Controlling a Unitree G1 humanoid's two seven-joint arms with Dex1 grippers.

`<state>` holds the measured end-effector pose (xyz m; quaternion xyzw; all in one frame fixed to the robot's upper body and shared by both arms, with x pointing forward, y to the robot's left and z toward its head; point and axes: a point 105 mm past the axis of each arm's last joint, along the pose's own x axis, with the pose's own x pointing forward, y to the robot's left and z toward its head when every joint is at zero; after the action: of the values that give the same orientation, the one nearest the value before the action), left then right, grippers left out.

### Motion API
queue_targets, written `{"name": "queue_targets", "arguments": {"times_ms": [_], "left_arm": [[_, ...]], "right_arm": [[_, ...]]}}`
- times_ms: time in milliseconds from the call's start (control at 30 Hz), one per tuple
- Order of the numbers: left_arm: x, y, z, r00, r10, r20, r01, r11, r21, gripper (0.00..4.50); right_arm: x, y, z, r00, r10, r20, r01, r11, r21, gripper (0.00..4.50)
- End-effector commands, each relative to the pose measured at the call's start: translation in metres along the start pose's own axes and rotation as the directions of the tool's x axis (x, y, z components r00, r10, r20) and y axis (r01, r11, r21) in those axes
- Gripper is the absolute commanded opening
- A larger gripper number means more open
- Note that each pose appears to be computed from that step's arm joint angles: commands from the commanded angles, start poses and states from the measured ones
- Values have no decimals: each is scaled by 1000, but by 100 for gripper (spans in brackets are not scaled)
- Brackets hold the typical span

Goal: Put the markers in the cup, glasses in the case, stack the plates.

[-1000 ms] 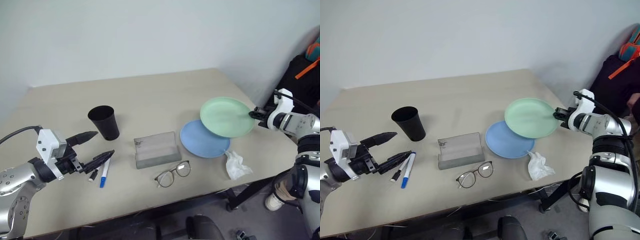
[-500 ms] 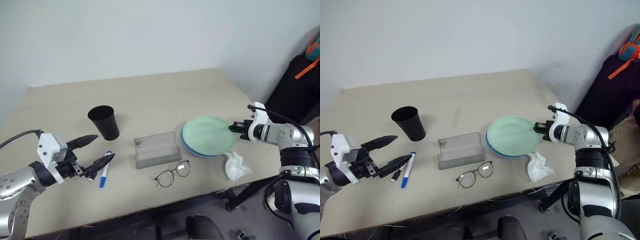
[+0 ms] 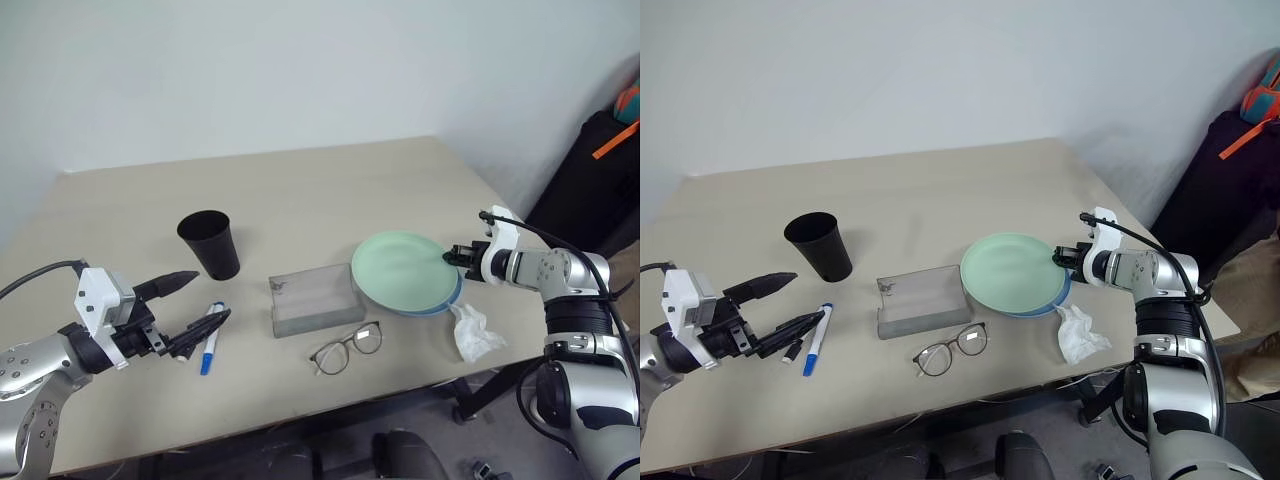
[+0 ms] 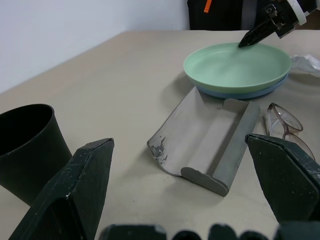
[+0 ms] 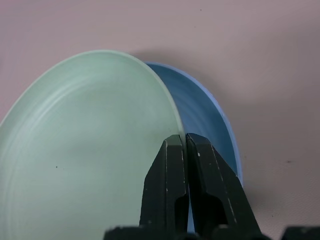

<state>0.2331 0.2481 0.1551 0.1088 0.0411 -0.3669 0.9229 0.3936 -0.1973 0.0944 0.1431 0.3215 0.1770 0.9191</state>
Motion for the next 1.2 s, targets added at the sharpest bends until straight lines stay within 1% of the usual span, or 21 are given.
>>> {"name": "queue_targets", "arguments": {"times_ms": [33,233,600,733,767,833,933,1000,1100,1200], "left_arm": [[-2,1,17,999,3,45,-6,999,51,450],[-2,1,16,999,4,45,-7,999,49,450],[-1,1,18,999,7,47,-10,998,54,450],[-1,2,18,999,11,47,-14,998,58,450],[0,2,18,999,11,47,-13,998,59,450],[0,2,19,999,11,48,-14,998,59,450],[0,2,19,999,12,48,-15,998,60,450],[0,2,19,999,14,48,-17,998,60,450],[-1,1,20,999,13,47,-15,998,60,450],[-2,0,21,999,-1,47,-2,998,58,450]], "right_arm": [[-7,-2,16,998,-11,57,12,1000,-25,2],[-10,-7,17,998,-25,57,26,999,-24,2],[-7,-12,13,997,-42,60,43,999,-15,2],[-7,-13,13,997,-45,62,46,999,-20,103],[-7,-13,14,997,-43,66,45,999,-30,146],[-12,-10,20,997,-15,79,21,997,-75,210],[-27,0,31,992,84,92,-66,982,-177,210],[-43,9,34,983,172,65,-149,951,-271,210],[-64,16,27,969,246,-19,-232,879,-416,210],[-86,23,8,936,307,-171,-351,793,-498,210]]}}
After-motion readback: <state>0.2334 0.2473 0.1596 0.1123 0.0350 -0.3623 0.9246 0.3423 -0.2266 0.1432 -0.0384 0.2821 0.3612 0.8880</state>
